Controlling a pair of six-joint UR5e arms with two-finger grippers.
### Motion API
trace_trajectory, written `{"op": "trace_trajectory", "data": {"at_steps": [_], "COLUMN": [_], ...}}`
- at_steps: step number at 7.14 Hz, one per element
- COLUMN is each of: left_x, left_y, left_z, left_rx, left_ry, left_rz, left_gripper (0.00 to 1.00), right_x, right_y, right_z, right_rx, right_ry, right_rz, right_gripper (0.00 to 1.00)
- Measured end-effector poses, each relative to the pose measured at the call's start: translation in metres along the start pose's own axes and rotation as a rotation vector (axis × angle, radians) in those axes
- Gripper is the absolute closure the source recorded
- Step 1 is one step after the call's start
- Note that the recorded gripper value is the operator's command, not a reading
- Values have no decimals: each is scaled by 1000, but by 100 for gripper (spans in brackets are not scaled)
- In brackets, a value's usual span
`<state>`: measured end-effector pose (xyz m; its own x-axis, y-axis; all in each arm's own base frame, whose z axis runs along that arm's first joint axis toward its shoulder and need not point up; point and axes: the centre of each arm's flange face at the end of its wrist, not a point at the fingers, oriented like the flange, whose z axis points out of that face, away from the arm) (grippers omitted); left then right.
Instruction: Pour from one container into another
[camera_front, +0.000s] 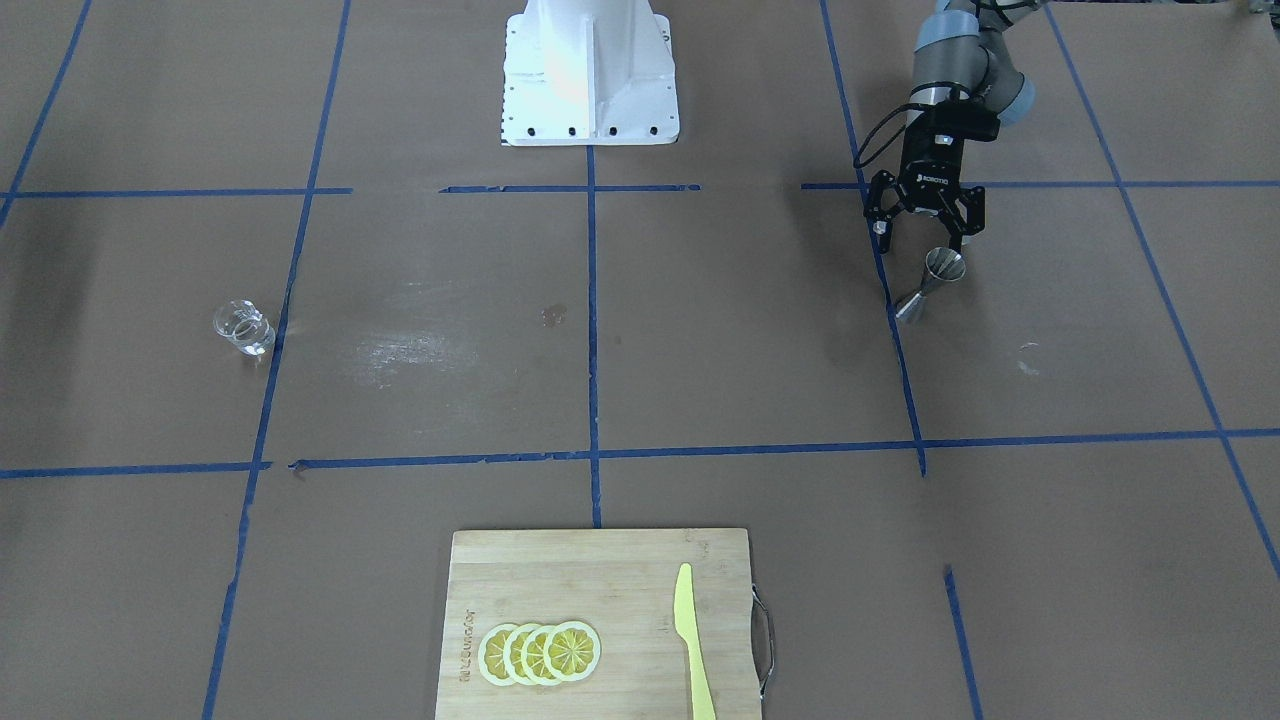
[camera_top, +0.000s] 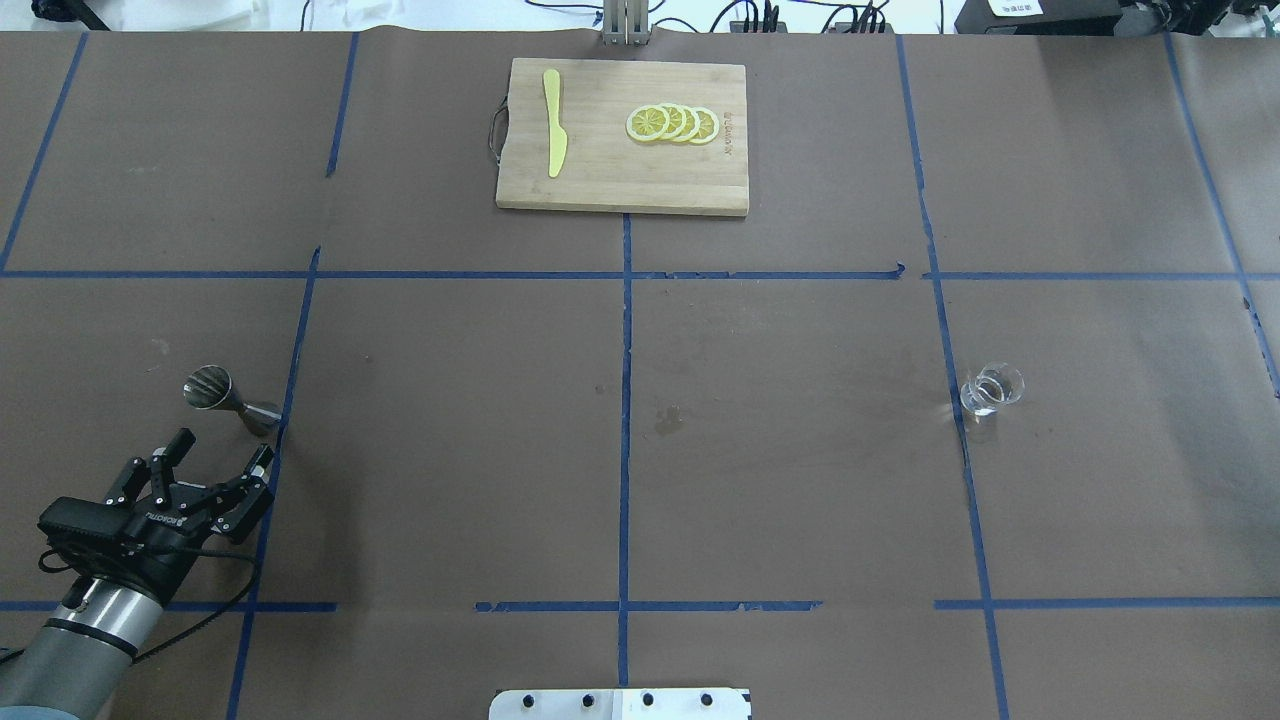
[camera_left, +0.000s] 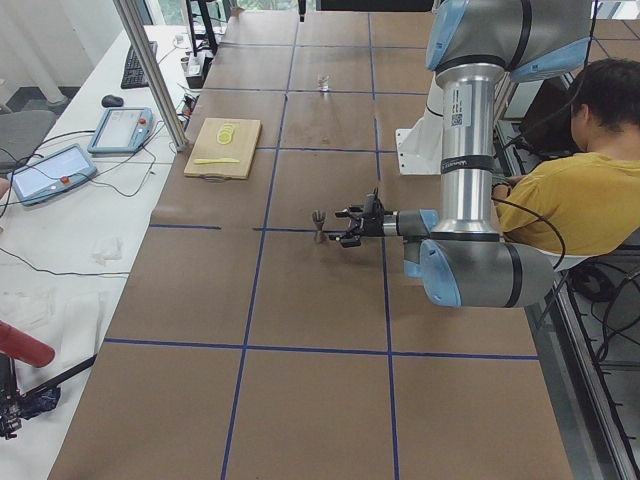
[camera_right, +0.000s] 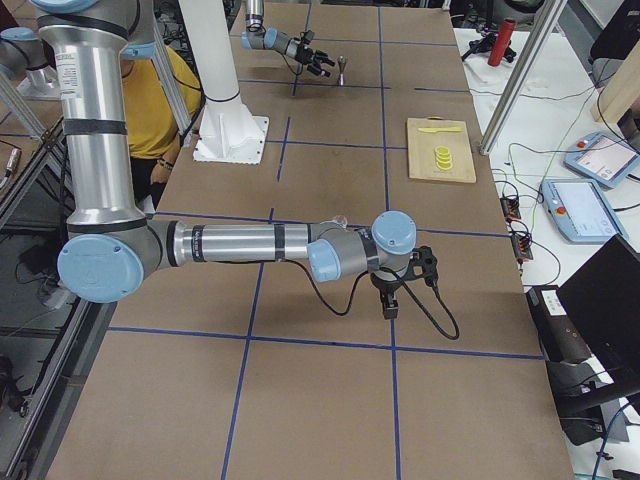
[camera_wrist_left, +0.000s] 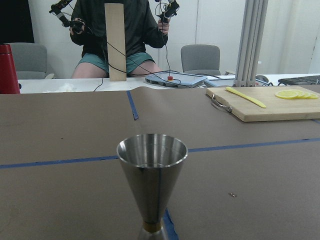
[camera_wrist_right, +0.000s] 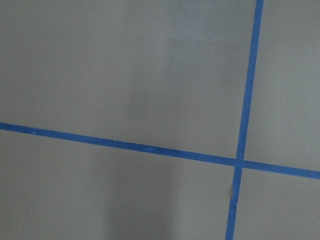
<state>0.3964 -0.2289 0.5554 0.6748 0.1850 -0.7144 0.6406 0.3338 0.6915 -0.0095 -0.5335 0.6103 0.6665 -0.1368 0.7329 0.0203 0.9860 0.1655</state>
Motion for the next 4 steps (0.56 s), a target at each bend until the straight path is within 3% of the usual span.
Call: {"op": "trace_trajectory", "data": {"at_steps": [4], "left_x": [-5], "left_y": [-1], "left_z": [10], "left_rx": [18], "left_ry": [-27], "left_rz": [12], "left_gripper": [0], "right_x": [0], "right_y": [0], "right_z": [0], "right_rx": [0], "right_ry": [-3], "right_rz": [0], "right_gripper": [0]}}
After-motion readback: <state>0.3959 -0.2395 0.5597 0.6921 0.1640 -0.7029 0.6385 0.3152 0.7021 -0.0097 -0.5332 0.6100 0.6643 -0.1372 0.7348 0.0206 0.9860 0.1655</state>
